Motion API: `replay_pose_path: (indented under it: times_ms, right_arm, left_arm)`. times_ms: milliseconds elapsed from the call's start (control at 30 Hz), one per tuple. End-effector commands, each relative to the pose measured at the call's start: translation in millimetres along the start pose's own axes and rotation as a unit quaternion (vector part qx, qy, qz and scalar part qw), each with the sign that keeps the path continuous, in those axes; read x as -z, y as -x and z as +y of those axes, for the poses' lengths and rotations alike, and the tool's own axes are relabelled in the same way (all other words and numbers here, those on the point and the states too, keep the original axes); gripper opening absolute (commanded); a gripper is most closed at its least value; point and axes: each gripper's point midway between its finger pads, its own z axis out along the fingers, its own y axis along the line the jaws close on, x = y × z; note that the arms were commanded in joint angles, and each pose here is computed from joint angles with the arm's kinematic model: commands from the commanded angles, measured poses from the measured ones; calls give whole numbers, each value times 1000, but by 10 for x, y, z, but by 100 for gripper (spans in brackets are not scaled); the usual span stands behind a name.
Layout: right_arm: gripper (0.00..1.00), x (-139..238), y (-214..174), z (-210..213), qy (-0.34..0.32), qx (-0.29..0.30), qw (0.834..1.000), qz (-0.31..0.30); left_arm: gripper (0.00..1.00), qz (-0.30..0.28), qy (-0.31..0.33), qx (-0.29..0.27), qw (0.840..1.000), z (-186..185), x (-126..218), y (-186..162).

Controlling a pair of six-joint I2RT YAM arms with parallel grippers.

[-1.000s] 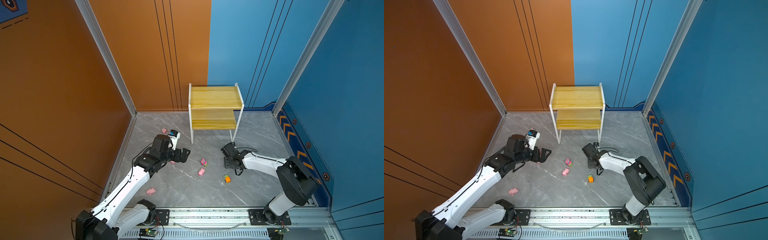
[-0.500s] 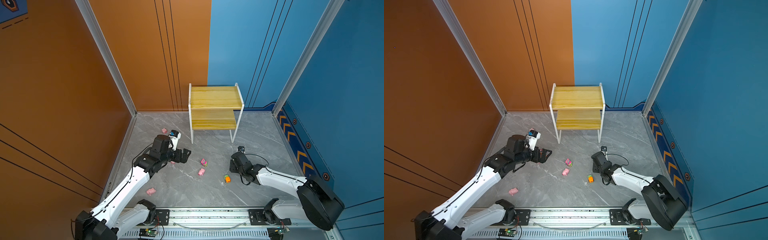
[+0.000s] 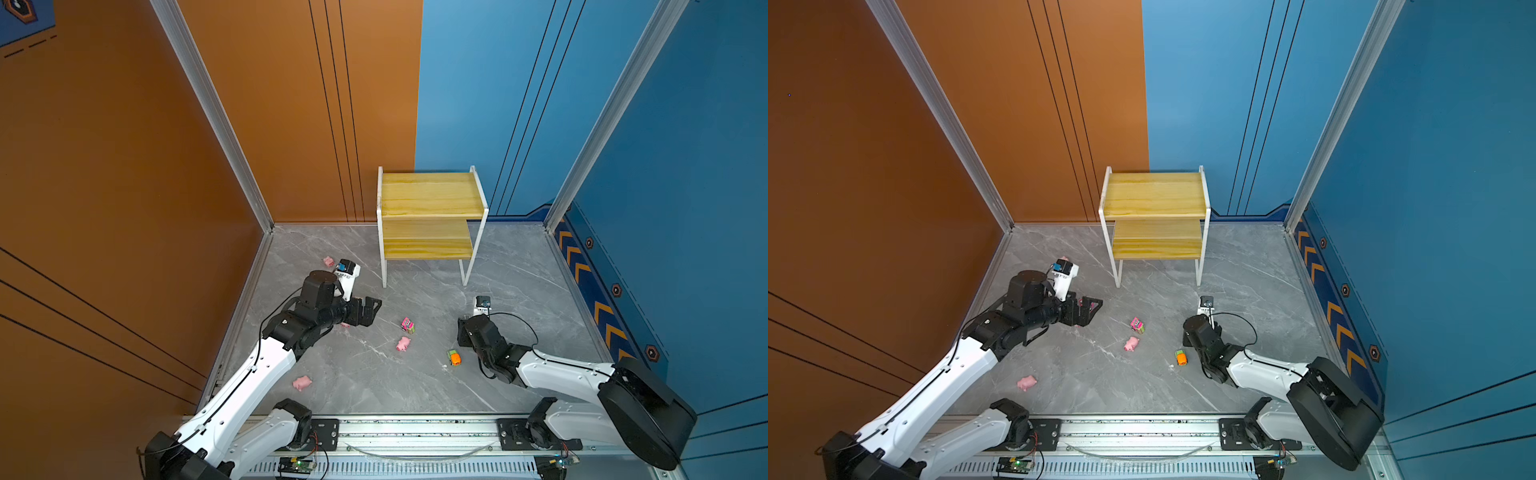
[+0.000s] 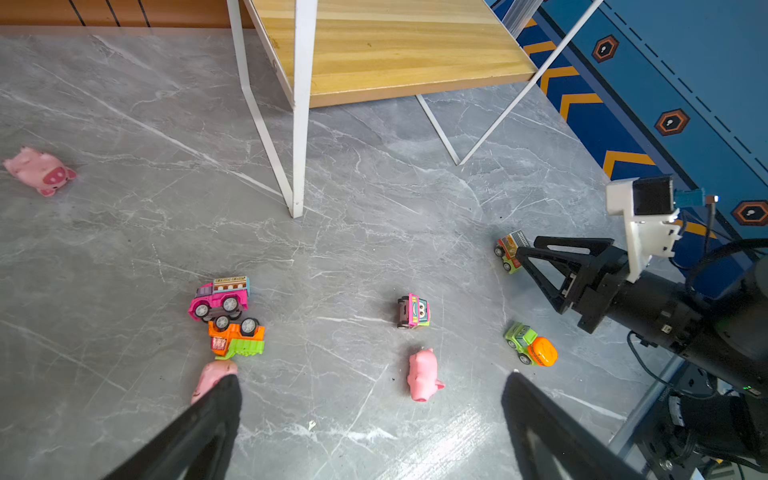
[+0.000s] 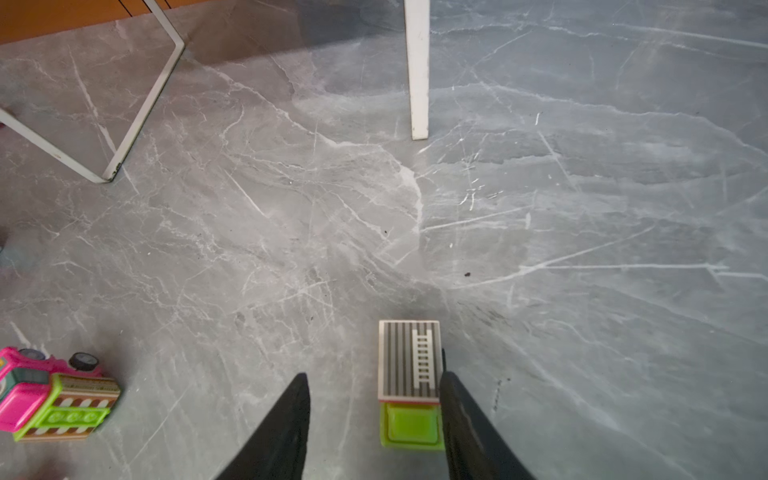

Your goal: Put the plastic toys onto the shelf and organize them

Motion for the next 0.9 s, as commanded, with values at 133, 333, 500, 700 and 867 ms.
replay_pose_path:
  times_ms: [133, 333, 500, 700, 867]
  right_arm:
    - [50, -81, -43, -49, -19, 15, 1000, -17]
    - [50, -115, -107, -109, -31, 20, 999, -11]
    - [50, -17, -59, -145, -27, 18, 999, -27]
    - [54, 225, 182, -174, -12, 17, 998, -66]
    - [61, 375, 277, -212, 15, 15, 997, -79]
  left_arm:
    - [99, -6, -17, -6, 1000, -72, 6, -13]
    - [99, -4, -19, -6, 1000, -76, -6, -21]
    - [99, -4, -18, -5, 1000, -70, -8, -26]
    - [99, -6, -22, -5, 1000, -86, -6, -13]
    - [99, -7, -25, -6, 1000, -101, -1, -10]
